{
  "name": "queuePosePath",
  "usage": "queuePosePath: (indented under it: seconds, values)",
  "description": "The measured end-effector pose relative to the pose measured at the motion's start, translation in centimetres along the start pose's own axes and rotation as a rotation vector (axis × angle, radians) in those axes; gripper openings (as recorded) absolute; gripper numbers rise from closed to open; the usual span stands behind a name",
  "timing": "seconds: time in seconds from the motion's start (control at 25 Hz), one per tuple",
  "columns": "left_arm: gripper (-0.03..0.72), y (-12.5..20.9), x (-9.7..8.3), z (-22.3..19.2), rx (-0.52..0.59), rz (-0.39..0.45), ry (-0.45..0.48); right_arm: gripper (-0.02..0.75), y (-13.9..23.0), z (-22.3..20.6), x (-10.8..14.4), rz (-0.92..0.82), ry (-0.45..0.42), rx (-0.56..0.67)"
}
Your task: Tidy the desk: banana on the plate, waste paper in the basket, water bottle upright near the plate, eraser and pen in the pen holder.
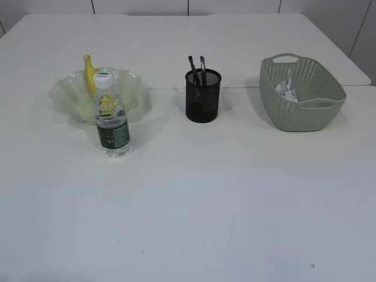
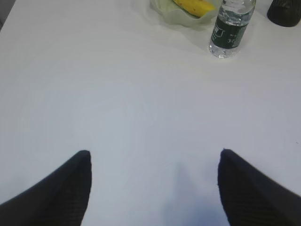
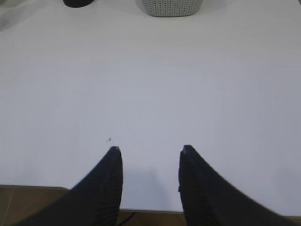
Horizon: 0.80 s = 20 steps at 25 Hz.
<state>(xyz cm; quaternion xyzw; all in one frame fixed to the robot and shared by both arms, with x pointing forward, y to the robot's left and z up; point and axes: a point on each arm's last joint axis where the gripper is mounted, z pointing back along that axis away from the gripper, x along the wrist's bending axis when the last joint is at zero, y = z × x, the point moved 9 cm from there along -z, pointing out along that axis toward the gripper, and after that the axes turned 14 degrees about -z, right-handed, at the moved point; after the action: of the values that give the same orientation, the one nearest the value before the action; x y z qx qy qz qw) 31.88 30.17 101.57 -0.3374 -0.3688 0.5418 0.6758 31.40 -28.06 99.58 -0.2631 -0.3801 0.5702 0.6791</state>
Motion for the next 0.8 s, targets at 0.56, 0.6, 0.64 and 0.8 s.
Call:
queuePosePath:
  seconds: [0.56, 0.6, 0.64, 0.8]
  values:
    - [0.572, 0.98, -0.08, -0.5, 0.042, -0.004, 0.002, 0.305, 0.01, 0.01, 0.0, 0.002, 0.0, -0.001]
    - [0.571, 0.98, -0.08, -0.5, 0.042, -0.004, 0.002, 0.305, 0.01, 0.07, 0.01, 0.003, -0.001, -0.007]
    - [0.571, 0.98, -0.08, -0.5, 0.042, -0.004, 0.002, 0.305, 0.02, 0.24, 0.04, 0.005, -0.005, -0.019]
    - [0.569, 0.98, -0.08, -0.5, 0.042, -0.005, 0.001, 0.305, 0.05, 0.94, 0.12, 0.014, -0.015, -0.075]
